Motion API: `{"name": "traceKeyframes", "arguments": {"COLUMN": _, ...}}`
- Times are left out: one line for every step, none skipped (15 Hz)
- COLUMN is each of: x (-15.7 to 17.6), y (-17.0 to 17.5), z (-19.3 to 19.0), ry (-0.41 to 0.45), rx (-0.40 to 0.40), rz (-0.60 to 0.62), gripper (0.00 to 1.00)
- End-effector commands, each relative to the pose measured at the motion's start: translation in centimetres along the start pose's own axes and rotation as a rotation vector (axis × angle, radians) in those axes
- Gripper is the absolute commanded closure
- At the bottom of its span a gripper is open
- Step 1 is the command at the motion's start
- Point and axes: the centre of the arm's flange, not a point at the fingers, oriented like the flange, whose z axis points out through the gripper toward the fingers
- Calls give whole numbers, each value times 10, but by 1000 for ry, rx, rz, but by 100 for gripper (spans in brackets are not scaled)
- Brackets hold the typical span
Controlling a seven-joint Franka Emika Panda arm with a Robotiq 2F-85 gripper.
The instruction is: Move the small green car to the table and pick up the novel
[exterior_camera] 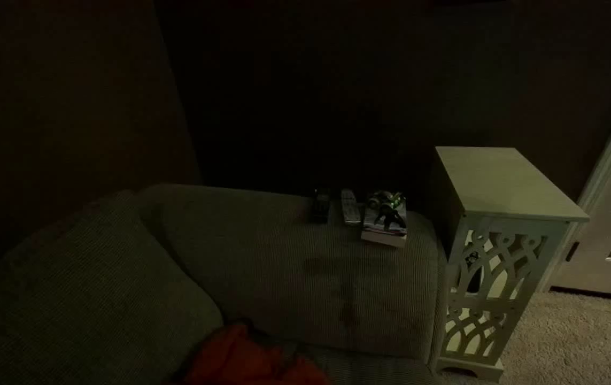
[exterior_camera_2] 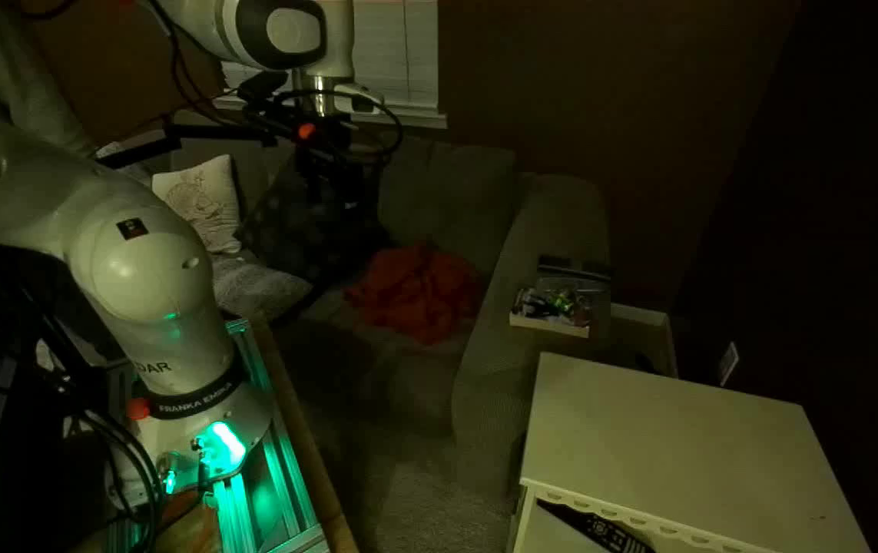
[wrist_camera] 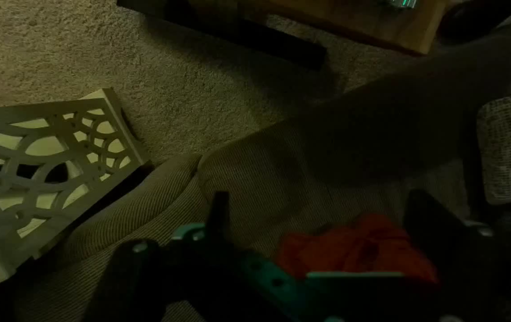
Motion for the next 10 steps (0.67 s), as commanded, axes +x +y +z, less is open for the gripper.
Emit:
{"name": "traceKeyframes", "arguments": {"x": 0, "y": 0, "z": 0, "ry": 0, "rx": 0, "rz": 0, "gripper": 0}}
{"name": "traceKeyframes", "arguments": {"x": 30, "y": 17, "z": 1, "ry": 26, "rx": -18, "rz": 62, "gripper": 0}}
{"name": "traceKeyframes", "arguments": {"x": 46, "y": 28, "z": -2, "ry": 51, "rx": -61, "rz": 87, "gripper": 0}}
{"name": "traceKeyframes", "arguments": {"x": 65, "y": 45, "z": -8, "ry": 75, "rx": -92, "rz": 94, "gripper": 0}}
{"name": "traceKeyframes", "arguments": {"x": 79, "y": 62, "z": -13, "ry": 88, "rx": -120, "rz": 95, "gripper": 0}}
{"name": "traceKeyframes", "arguments": {"x": 94, "y": 82, "z": -19, "ry": 98, "rx": -145, "rz": 102, "gripper": 0}}
{"name": "traceKeyframes", "arguments": {"x": 108, "y": 97, "z": -22, "ry": 106, "rx": -161, "rz": 114, "gripper": 0}}
{"name": "traceKeyframes", "arguments": {"x": 124, "y": 111, "z": -25, "ry": 113, "rx": -171, "rz": 122, "gripper": 0}}
{"name": "traceKeyframes", "arguments": {"x": 141, "y": 123, "z": -28, "ry": 126, "rx": -174, "rz": 142, "gripper": 0}}
{"name": "traceKeyframes", "arguments": {"x": 157, "y": 136, "z": -29, "ry": 144, "rx": -170, "rz": 165, "gripper": 0}}
